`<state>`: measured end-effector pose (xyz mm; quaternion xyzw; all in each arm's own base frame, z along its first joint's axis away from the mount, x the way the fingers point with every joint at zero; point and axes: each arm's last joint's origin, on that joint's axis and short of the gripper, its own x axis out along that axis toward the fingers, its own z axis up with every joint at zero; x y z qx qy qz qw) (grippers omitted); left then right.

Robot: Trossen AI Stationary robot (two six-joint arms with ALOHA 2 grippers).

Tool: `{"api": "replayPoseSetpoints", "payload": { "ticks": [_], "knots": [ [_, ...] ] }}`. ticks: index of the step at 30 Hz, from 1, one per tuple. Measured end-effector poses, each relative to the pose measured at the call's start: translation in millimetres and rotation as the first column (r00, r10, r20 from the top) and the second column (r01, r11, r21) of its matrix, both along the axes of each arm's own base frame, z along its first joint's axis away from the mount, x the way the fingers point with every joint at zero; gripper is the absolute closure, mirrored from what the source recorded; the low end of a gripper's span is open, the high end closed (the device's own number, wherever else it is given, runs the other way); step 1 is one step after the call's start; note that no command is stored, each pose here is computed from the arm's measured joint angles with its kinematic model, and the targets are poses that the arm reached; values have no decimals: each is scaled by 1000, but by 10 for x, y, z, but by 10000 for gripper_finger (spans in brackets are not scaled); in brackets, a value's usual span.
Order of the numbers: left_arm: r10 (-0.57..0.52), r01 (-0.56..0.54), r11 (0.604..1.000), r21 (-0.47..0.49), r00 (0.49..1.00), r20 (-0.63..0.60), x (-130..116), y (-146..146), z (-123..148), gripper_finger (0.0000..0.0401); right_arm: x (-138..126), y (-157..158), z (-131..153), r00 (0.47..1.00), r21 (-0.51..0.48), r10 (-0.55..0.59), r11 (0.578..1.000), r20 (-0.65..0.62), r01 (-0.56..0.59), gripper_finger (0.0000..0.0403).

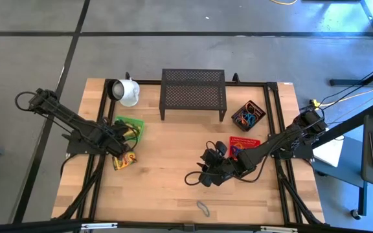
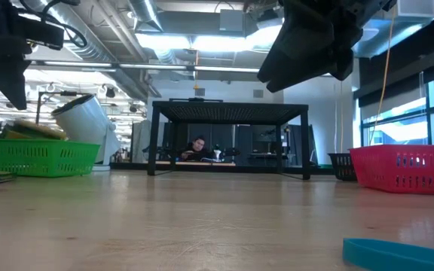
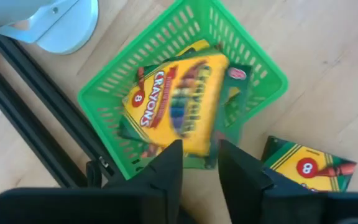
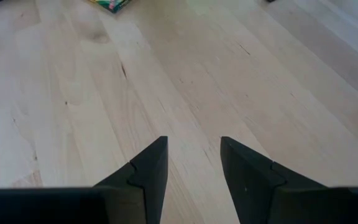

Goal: Pick & Place Office Desk Supplies
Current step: Put the pack of crayons into the green bin

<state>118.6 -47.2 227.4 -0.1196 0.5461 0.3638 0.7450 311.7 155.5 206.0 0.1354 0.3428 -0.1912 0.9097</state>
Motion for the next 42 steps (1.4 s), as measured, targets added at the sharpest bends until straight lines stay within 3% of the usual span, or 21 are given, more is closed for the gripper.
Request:
{"api": "replayPoseSetpoints", "payload": {
  "ticks": [7,12,17,21,26,35,42],
  "knots": [
    [1,0,1000,-26,1000,25,26,-17,-2,256,0,0,0,1000,0,0,1000,0,0,254],
    [-15,26,985,-172,998,68,107,-95,-12,241,0,0,0,1000,0,0,1000,0,0,254],
    [-60,125,927,-354,980,188,231,-265,12,239,0,0,0,1000,0,0,1000,0,0,254],
    [-84,175,898,-404,969,234,233,-418,17,239,0,0,0,1000,0,0,1000,0,0,254],
    [-67,119,910,-397,987,144,147,-568,-79,239,0,0,0,1000,0,0,1000,0,0,254],
    [75,-71,962,-263,997,6,194,-740,-384,239,0,-1,0,1000,1,-1,1000,0,1,254],
    [68,-90,978,-190,991,-119,260,-817,-616,239,0,0,0,1000,2,-1,1000,1,1,254]
  ]
}}
